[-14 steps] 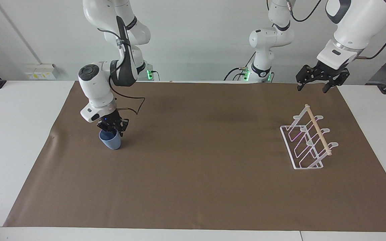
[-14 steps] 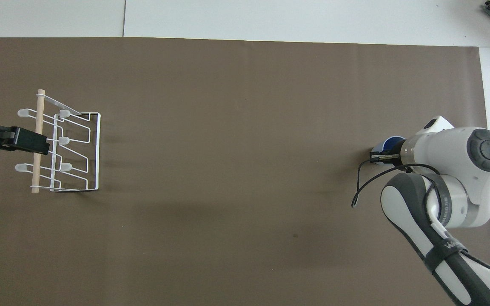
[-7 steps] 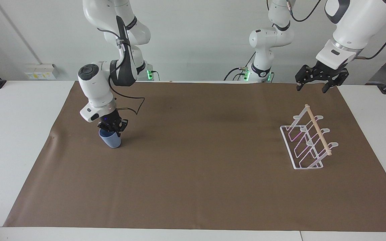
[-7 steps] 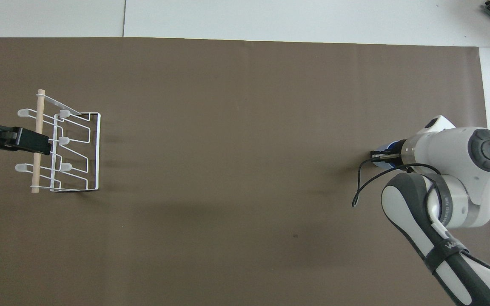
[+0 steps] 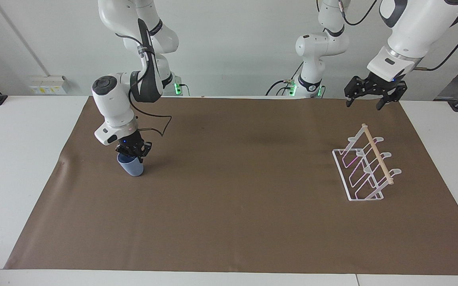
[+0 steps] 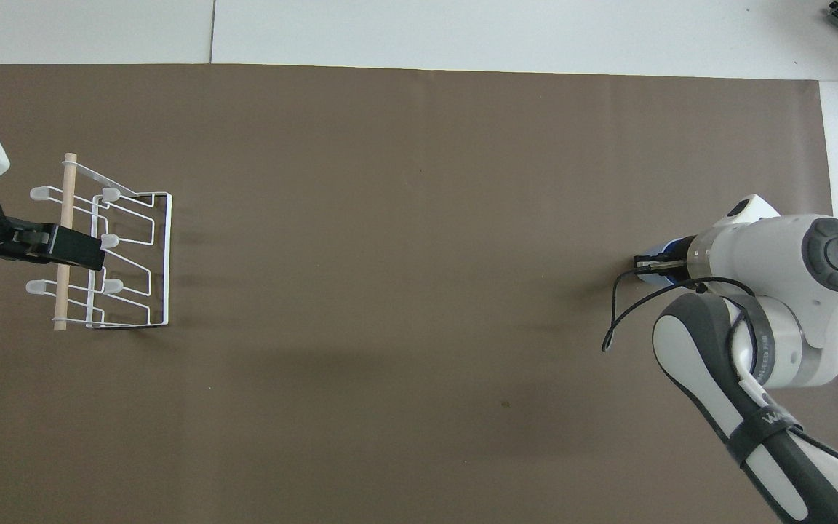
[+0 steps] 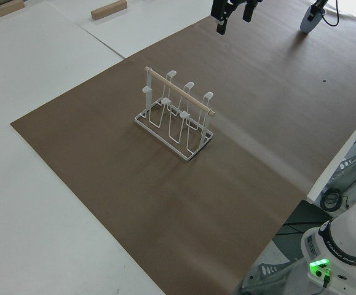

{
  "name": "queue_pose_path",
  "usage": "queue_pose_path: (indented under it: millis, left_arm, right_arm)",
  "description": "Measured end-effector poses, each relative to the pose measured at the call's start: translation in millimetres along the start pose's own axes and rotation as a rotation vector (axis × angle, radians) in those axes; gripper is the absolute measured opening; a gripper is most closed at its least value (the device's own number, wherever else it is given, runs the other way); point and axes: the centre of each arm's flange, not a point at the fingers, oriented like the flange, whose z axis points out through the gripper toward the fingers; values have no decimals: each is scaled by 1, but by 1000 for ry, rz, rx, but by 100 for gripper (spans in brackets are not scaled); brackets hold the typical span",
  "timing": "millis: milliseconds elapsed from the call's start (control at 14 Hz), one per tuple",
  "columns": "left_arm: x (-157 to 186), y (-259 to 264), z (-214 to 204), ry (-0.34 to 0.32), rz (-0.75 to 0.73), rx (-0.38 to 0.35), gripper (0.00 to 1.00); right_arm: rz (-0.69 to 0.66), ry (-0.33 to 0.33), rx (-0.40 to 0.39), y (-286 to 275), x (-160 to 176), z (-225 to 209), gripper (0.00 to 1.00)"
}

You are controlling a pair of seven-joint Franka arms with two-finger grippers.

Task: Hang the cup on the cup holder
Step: 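Lift the cup sideways with the right gripper while the left gripper approaches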

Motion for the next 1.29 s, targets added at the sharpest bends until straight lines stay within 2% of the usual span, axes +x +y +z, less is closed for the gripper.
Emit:
queue_pose_path:
  millis: [143, 429, 714, 1000, 1286]
  left_arm:
    - [1, 8, 0, 18, -78, -60, 100]
    - [8, 20, -1, 37, -354, -217, 100]
    - [17, 30, 3, 20, -690, -406, 100]
    - [15, 43, 9, -91, -1034, -604, 100]
    - [-1, 57, 21, -239, -1196, -774, 100]
  right_arm:
    - [15, 3, 26, -4, 11, -13, 6]
    - [18, 35, 237, -21, 30, -44, 6]
    - [13, 26, 412, -36, 45, -80, 6]
    - [87, 12, 644, -71, 48, -96, 6]
    - [101, -23, 812, -100, 44, -104, 6]
